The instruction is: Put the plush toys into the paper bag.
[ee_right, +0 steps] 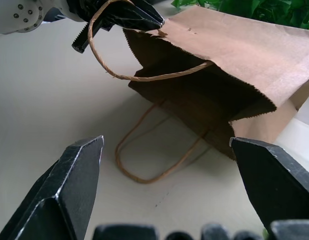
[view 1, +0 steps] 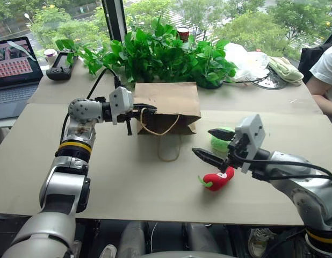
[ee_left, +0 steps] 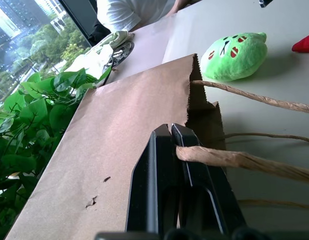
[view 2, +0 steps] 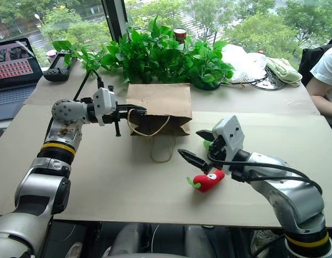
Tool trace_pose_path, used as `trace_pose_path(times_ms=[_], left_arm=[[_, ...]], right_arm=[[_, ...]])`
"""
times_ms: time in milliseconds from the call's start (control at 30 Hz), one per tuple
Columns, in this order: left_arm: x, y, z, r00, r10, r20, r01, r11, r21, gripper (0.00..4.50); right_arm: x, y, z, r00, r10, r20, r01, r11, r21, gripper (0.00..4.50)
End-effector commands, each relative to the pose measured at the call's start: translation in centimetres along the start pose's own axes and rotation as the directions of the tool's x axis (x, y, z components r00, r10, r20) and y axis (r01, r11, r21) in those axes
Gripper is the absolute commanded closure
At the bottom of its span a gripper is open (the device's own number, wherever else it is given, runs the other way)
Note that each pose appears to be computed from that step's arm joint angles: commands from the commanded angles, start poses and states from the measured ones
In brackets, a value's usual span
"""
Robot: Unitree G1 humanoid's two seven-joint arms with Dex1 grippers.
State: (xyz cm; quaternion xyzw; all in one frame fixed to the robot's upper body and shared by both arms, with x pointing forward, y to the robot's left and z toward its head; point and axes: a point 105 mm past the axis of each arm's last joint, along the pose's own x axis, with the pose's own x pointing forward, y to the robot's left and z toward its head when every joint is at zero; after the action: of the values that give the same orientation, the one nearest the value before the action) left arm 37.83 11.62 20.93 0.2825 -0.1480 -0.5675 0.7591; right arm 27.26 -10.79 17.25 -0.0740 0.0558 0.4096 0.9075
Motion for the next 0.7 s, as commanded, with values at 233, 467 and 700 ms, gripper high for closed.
trace_pose_path(times_ms=[233, 467, 700], left_arm=[[-0.5, 0.3, 2.9, 0.998, 0.025, 0.065, -0.021, 0.998, -0.056, 4.5], [-0.3, 0.1, 3.5, 0.997, 0.019, 0.072, -0.014, 0.997, -0.072, 4.5], [-0.1, 0.8, 4.2, 0.994, 0.054, 0.098, -0.043, 0.993, -0.109, 4.5]], right_arm=[[6.0, -1.4, -1.2, 0.983, -0.185, -0.003, 0.185, 0.982, 0.022, 2.77], [9.4, -3.2, -1.9, 0.948, -0.319, -0.001, 0.319, 0.947, 0.031, 4.46], [10.4, -3.7, -5.0, 0.929, -0.353, -0.112, 0.358, 0.933, 0.029, 4.46]])
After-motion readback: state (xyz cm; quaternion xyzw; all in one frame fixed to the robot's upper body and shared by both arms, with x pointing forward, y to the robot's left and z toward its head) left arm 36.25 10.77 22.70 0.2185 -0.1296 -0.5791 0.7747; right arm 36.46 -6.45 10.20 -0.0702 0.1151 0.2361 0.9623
